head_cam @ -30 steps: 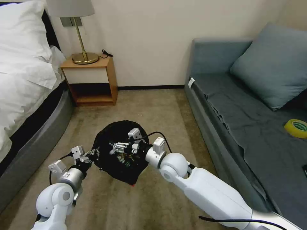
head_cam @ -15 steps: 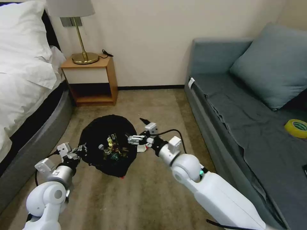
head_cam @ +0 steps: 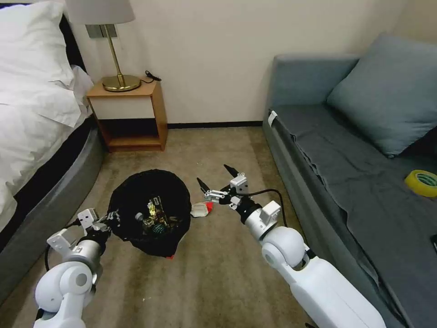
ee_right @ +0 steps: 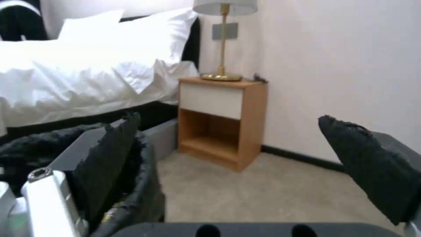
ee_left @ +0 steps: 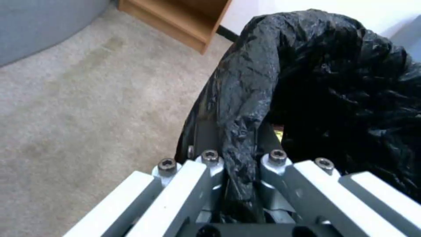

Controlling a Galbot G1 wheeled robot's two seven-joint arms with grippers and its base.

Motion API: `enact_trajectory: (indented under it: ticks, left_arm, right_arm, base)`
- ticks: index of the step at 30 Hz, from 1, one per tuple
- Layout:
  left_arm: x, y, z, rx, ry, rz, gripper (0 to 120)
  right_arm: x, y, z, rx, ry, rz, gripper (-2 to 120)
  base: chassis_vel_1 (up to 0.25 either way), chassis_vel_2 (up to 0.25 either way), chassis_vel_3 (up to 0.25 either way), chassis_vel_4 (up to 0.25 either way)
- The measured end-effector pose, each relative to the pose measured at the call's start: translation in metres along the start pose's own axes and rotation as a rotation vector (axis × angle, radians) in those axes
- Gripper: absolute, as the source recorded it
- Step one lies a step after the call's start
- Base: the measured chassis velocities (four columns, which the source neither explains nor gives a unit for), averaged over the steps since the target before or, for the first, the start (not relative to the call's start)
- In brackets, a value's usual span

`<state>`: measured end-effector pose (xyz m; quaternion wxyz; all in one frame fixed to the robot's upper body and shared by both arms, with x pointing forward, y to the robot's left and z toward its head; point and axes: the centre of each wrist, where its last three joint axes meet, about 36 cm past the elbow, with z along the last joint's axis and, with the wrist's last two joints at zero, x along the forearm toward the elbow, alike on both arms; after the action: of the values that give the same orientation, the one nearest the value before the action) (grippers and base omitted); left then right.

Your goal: Pick up the trash bin, then pick up the garbage on the floor and place it into the trash bin.

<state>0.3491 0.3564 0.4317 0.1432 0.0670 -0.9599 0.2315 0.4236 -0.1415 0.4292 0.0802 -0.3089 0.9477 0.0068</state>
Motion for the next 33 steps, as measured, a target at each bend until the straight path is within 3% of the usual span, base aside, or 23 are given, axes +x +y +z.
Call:
enact_trajectory:
  ticks: [14,33]
  left_arm:
    - [-0.004,0.005,-0.009,-0.012,-0.018,-0.007,4]
    - [-0.007,0.016,-0.022,-0.028,-0.065,-0.047,4]
  right_arm:
    - [0.012,0.0,0.006,0.001,0.011,0.013,100]
    - [-0.003,0.004,0.01,-0.018,0.022,-0.015,100]
  base:
    - [0.0,0.0,0.0,0.0]
    - [-0.009,0.008,0.011,-0.009]
